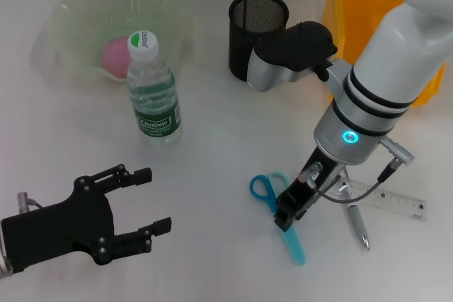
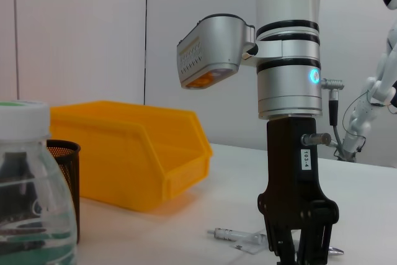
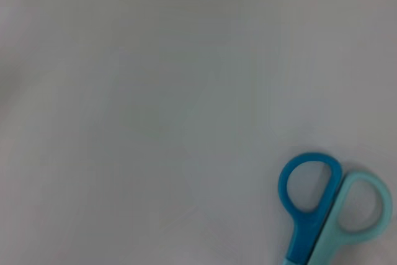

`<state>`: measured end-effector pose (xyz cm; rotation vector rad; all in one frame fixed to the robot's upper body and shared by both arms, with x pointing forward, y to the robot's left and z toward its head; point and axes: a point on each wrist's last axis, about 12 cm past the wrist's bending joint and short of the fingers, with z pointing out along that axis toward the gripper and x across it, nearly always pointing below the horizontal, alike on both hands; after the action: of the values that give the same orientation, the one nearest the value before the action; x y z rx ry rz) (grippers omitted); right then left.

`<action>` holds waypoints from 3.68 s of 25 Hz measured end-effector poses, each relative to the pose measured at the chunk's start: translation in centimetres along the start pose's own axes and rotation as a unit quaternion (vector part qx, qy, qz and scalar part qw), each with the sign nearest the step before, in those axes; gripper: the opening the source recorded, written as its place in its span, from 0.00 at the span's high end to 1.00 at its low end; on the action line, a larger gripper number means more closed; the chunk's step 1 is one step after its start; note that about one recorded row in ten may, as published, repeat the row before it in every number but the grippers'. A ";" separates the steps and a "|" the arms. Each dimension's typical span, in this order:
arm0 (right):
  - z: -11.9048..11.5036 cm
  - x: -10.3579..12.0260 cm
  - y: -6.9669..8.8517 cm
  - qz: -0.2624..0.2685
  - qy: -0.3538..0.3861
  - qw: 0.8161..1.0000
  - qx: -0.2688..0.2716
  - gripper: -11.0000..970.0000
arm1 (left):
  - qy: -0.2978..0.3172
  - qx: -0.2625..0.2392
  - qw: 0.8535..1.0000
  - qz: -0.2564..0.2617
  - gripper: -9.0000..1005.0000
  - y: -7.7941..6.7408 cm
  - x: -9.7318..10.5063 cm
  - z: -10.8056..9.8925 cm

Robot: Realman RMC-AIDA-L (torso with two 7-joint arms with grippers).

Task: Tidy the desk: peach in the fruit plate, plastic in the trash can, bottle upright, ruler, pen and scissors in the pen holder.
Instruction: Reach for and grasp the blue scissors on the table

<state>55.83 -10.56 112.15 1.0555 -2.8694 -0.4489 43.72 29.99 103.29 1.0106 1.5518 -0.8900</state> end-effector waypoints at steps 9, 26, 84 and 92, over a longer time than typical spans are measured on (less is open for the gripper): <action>0.1 0.0 0.0 0.001 0.002 1.000 -0.003 0.69 | 0.000 0.000 1.000 0.000 0.25 0.0 0.0 0.0; 0.1 -0.3 0.1 -0.001 0.003 1.000 0.000 0.66 | 0.000 0.000 1.000 0.001 0.26 -0.2 0.2 0.0; 0.4 -0.9 0.9 -0.028 0.013 0.999 0.016 0.72 | 0.001 -0.002 1.000 0.001 0.27 -0.2 0.2 -0.1; 0.5 -0.9 1.0 -0.033 0.016 0.999 0.020 0.71 | 0.001 -0.002 1.000 0.001 0.27 -0.2 0.2 -0.1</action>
<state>55.82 -9.14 112.04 1.1543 -2.8347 -0.3763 43.51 30.06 103.09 1.0111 1.5538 -0.8852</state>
